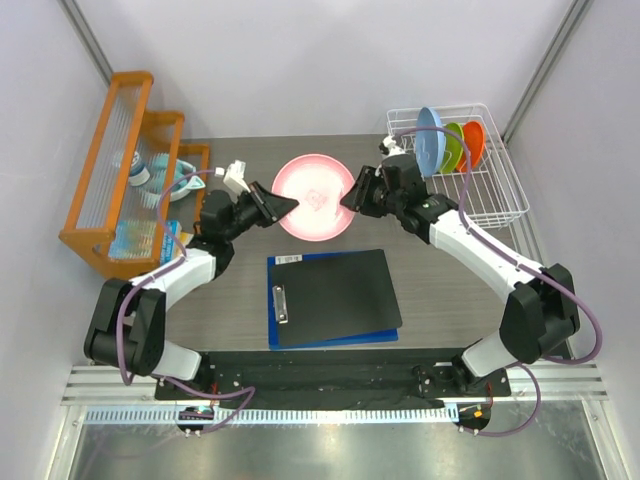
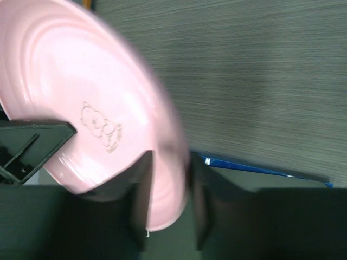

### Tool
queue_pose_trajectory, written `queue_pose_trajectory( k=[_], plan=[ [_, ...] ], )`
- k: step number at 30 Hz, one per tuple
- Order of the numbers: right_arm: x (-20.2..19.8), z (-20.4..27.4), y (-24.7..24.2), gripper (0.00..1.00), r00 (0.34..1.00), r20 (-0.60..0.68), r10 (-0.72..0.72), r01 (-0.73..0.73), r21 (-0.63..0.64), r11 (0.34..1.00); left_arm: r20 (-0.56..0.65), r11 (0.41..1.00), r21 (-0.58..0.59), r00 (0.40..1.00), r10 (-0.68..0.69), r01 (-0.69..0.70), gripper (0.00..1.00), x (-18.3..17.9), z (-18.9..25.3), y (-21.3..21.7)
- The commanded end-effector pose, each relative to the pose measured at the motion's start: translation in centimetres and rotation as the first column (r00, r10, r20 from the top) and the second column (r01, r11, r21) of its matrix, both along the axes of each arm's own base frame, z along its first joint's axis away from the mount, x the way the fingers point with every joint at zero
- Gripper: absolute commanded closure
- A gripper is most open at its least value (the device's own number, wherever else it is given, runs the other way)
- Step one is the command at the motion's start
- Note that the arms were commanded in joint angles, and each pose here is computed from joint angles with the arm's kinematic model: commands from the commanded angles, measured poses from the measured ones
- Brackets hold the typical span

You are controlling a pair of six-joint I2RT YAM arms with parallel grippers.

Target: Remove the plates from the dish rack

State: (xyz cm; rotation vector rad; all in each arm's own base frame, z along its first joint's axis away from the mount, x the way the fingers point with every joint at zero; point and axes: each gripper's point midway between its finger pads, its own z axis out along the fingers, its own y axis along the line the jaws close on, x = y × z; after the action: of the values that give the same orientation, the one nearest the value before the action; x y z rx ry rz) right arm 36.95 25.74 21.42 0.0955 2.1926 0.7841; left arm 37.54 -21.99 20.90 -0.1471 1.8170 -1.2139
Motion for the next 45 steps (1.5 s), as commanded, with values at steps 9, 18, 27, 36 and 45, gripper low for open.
queue_pose_trajectory(
  k=[9, 18, 27, 36, 45],
  plan=[
    [2.2, 4.1, -4.8, 0.36, 0.969, 0.180, -0.172, 0.198, -0.140, 0.970, -0.067, 0.928, 0.315, 0.971, 0.229, -0.197, 1.00, 5.6, -4.2, 4.0],
    [2.9, 3.0, -7.0, 0.33, 0.966, 0.179, -0.187, 0.221, -0.195, 0.955, -0.130, 0.918, 0.332, 0.953, 0.274, -0.218, 1.00, 12.6, -7.9, 5.9],
    [5.5, 1.9, -12.6, 0.33, 0.945, 0.164, -0.283, 0.316, -0.229, 0.921, -0.243, 0.902, 0.378, 0.918, 0.314, -0.208, 0.96, 14.4, -13.7, 8.1],
    [9.6, 2.0, -18.3, 0.31, 0.876, 0.231, -0.423, 0.481, -0.375, 0.792, -0.336, 0.887, 0.431, 0.882, 0.330, -0.168, 0.50, 13.3, -17.7, 8.9],
    [14.5, 3.1, -22.2, 0.29, 0.809, 0.326, -0.490, 0.587, -0.503, 0.634, -0.397, 0.820, 0.558, 0.826, 0.402, -0.131, 0.43, 10.3, -19.3, 11.2]
  ],
)
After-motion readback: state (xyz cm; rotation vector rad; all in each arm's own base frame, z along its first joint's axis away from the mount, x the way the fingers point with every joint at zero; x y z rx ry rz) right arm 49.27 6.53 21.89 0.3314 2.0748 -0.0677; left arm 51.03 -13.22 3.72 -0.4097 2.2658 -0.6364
